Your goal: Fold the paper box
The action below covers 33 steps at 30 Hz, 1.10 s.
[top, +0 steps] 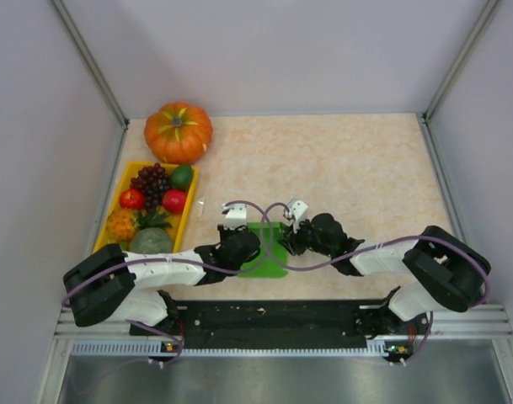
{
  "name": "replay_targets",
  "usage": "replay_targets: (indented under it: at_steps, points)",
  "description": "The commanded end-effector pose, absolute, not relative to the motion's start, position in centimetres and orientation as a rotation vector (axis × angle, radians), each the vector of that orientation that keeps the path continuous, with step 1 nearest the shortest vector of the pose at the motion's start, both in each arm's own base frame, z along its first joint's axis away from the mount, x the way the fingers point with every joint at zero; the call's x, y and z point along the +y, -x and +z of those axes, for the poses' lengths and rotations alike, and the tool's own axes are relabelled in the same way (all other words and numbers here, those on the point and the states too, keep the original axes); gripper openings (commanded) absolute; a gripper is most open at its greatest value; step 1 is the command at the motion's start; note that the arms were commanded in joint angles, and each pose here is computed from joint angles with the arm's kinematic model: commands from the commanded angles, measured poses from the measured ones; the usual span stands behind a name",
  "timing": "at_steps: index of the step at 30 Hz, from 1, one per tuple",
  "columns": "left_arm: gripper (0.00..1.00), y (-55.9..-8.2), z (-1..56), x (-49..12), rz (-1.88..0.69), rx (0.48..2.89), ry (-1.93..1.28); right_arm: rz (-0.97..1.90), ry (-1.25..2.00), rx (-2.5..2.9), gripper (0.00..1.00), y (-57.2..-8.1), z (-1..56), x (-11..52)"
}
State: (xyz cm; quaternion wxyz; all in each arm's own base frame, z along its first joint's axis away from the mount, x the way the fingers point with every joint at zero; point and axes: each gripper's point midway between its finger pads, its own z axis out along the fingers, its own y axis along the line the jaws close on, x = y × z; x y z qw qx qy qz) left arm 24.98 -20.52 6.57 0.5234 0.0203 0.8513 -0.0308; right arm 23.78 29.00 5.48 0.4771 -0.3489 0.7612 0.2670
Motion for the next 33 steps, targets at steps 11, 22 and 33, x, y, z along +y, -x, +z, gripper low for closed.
replay_targets:
  at_steps: [11,22,33]
  points:
    - [0.0,-25.1,7.3,-21.5,-0.138,2.02,-0.037,0.9,0.692,1.78,0.64,-19.5,11.6,26.7]
    - [0.0,-25.0,7.2,-21.4,-0.138,2.022,-0.039,0.488,0.424,1.969,0.35,-25.5,9.9,21.1]
    - [0.0,-25.2,7.5,-21.6,-0.137,2.016,-0.048,0.775,0.954,1.768,0.36,-24.2,9.4,29.3]
